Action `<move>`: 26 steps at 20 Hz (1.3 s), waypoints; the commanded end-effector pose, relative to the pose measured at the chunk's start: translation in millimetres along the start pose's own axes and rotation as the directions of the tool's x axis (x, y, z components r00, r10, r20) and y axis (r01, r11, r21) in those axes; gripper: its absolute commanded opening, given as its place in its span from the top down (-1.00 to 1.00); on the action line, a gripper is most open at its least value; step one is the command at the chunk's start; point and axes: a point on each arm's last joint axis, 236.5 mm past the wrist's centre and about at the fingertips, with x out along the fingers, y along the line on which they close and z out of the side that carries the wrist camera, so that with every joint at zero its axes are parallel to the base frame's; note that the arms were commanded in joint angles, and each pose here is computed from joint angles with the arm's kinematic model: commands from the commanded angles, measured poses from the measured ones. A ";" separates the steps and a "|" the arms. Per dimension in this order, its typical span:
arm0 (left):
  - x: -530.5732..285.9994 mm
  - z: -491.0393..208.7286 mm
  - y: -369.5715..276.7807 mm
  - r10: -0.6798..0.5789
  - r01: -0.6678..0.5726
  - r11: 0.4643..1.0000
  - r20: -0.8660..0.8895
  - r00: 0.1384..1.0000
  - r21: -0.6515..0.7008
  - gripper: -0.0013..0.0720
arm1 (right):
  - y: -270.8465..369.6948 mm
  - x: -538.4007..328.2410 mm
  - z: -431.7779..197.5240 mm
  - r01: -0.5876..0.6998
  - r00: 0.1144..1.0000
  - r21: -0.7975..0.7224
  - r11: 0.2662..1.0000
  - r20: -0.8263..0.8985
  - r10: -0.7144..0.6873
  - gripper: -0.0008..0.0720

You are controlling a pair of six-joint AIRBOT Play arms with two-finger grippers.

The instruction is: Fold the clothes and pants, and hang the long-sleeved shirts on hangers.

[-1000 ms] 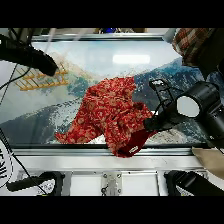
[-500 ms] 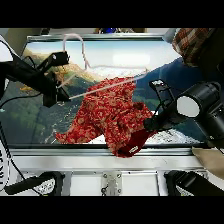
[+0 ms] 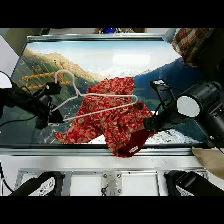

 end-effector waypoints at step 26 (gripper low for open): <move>89.4 18.4 -21.3 -0.103 0.102 0.994 0.011 0.995 0.023 0.91 | 3.9 -11.6 17.3 -0.026 0.996 0.065 0.998 0.082 0.021 0.93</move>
